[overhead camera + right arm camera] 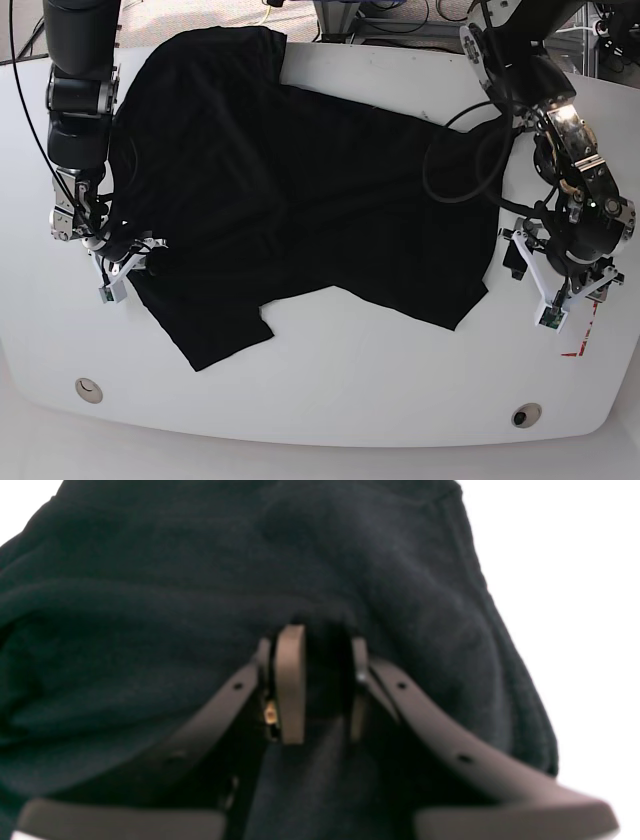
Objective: Layout the t-shirt on the table in an organized manner, then fold the t-shirt properly
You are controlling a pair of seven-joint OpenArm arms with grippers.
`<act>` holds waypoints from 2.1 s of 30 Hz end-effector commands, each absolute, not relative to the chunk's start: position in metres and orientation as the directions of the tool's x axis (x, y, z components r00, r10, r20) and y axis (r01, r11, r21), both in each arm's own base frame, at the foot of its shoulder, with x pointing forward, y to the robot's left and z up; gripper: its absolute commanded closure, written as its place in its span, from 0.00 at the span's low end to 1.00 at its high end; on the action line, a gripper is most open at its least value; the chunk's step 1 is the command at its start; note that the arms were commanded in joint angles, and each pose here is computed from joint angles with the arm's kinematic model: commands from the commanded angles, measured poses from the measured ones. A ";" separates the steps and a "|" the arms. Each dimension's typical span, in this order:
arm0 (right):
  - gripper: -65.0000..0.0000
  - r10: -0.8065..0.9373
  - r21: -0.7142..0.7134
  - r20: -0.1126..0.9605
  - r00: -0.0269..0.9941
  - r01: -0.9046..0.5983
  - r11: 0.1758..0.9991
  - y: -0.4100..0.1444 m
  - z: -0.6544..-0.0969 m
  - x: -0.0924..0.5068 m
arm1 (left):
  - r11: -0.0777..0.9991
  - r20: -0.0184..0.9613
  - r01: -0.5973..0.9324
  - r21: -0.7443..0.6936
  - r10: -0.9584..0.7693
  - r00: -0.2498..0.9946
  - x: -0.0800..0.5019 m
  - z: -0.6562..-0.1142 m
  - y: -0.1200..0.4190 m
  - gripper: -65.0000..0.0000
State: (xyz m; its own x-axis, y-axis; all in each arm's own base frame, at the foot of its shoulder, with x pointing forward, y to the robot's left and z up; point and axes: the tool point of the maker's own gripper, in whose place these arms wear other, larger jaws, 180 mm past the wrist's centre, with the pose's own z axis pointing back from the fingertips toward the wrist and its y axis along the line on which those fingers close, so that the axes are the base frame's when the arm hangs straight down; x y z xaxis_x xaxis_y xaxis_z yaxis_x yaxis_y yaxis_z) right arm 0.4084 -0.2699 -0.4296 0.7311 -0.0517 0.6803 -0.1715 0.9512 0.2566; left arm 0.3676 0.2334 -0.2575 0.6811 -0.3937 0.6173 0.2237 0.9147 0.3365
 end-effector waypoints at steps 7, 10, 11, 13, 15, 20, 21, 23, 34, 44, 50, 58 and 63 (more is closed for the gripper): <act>0.81 -0.008 0.230 0.651 0.759 -0.187 0.955 -0.270 -0.437 0.398 | 0.941 0.704 0.298 0.162 -0.321 0.633 0.420 -0.279 0.196 0.28; 0.81 -0.009 0.232 0.648 0.762 -0.186 0.955 -0.270 -0.439 0.396 | 0.942 0.723 0.317 0.112 -0.296 0.624 0.435 -0.285 0.188 0.28; 0.81 -0.009 0.232 0.648 0.762 -0.186 0.955 -0.270 -0.439 0.396 | 0.942 0.732 0.322 0.098 -0.287 0.618 0.440 -0.287 0.185 0.28; 0.81 -0.009 0.232 0.648 0.762 -0.186 0.955 -0.270 -0.439 0.396 | 0.941 0.742 0.333 0.066 -0.269 0.614 0.447 -0.292 0.179 0.28; 0.81 -0.009 0.233 0.647 0.763 -0.187 0.954 -0.270 -0.439 0.395 | 0.939 0.751 0.342 0.038 -0.253 0.611 0.453 -0.296 0.174 0.28; 0.81 -0.010 0.234 0.647 0.762 -0.186 0.954 -0.270 -0.439 0.396 | 0.931 0.777 0.362 -0.046 -0.195 0.599 0.470 -0.307 0.160 0.22; 0.81 -0.010 0.234 0.647 0.762 -0.186 0.954 -0.270 -0.439 0.396 | 0.929 0.779 0.365 -0.062 -0.184 0.600 0.472 -0.311 0.157 0.22; 0.81 -0.010 0.234 0.647 0.762 -0.186 0.954 -0.270 -0.439 0.396 | 0.924 0.783 0.369 -0.095 -0.160 0.601 0.474 -0.319 0.152 0.22; 0.81 -0.011 0.235 0.647 0.762 -0.186 0.954 -0.269 -0.439 0.396 | 0.908 0.783 0.352 -0.228 -0.044 0.621 0.478 -0.357 0.144 0.22; 0.81 -0.011 0.234 0.647 0.762 -0.185 0.954 -0.270 -0.439 0.396 | 0.943 0.788 0.286 -0.171 -0.043 0.614 0.483 -0.361 0.168 0.22; 0.81 -0.011 0.234 0.647 0.762 -0.185 0.954 -0.270 -0.439 0.396 | 0.947 0.763 0.284 -0.149 -0.073 0.643 0.480 -0.372 0.174 0.22; 0.81 -0.011 0.235 0.647 0.762 -0.186 0.954 -0.269 -0.439 0.396 | 0.937 0.727 0.318 -0.142 -0.120 0.676 0.472 -0.389 0.165 0.22; 0.81 -0.011 0.235 0.647 0.762 -0.186 0.954 -0.269 -0.439 0.396 | 0.936 0.722 0.321 -0.148 -0.119 0.681 0.469 -0.393 0.162 0.22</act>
State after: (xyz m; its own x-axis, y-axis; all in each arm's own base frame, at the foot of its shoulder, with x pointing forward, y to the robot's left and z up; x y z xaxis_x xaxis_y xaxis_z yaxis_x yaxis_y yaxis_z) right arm 0.4047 -0.2627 -0.4308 0.7151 -0.0636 0.6961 -0.1814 0.9449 0.2726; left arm 0.4569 0.1598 -0.4086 0.7092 -0.1219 0.6944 0.3157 0.9356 -0.1582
